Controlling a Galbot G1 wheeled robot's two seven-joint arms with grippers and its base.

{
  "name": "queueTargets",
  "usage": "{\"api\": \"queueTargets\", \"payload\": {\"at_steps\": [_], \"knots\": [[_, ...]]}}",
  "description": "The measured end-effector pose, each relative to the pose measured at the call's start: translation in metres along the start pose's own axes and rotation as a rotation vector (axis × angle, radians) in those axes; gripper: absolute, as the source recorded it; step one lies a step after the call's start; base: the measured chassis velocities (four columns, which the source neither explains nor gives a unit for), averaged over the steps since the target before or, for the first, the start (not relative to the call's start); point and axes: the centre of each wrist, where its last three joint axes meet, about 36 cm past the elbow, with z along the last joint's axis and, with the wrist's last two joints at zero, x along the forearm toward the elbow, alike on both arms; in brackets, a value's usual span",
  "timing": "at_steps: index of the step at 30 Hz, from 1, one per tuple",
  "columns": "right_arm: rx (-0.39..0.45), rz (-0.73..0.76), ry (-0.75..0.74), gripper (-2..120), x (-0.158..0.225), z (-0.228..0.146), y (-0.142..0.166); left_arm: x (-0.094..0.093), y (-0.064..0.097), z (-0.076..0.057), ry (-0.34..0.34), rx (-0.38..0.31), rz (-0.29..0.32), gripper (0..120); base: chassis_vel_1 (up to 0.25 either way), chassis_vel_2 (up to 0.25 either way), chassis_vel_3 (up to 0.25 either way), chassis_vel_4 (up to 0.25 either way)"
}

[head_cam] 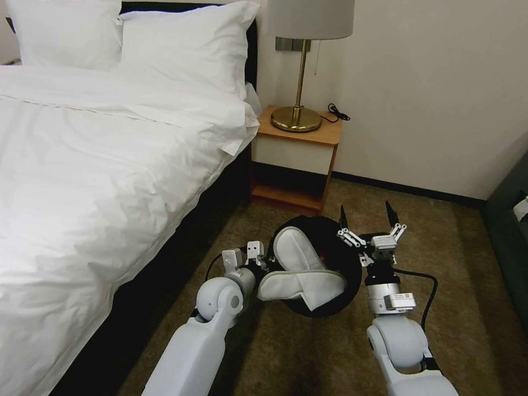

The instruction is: Pick up the trash bin, then pick up the garbage on the floor and place it into the trash bin.

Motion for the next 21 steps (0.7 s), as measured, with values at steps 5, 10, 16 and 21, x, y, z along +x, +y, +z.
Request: {"api": "queueTargets", "payload": {"at_steps": [5, 10, 16, 21], "knots": [[0.006, 0.026, -0.011, 100, -0.003, -0.003, -0.011, 0.000, 0.002, 0.000, 0.000, 0.001, -0.004, 0, 0.000, 0.000, 0.000, 0.000], [0.022, 0.061, -0.020, 100, -0.004, -0.005, -0.027, 0.001, 0.006, -0.002, -0.006, 0.005, -0.015, 0, 0.000, 0.000, 0.000, 0.000], [0.043, 0.096, -0.003, 100, 0.001, 0.001, -0.044, 0.005, 0.009, -0.006, -0.021, 0.004, -0.021, 0, 0.000, 0.000, 0.000, 0.000], [0.043, 0.165, 0.085, 100, 0.014, 0.029, -0.054, 0.010, 0.010, -0.010, -0.039, 0.002, -0.022, 0, 0.000, 0.000, 0.000, 0.000]]}}
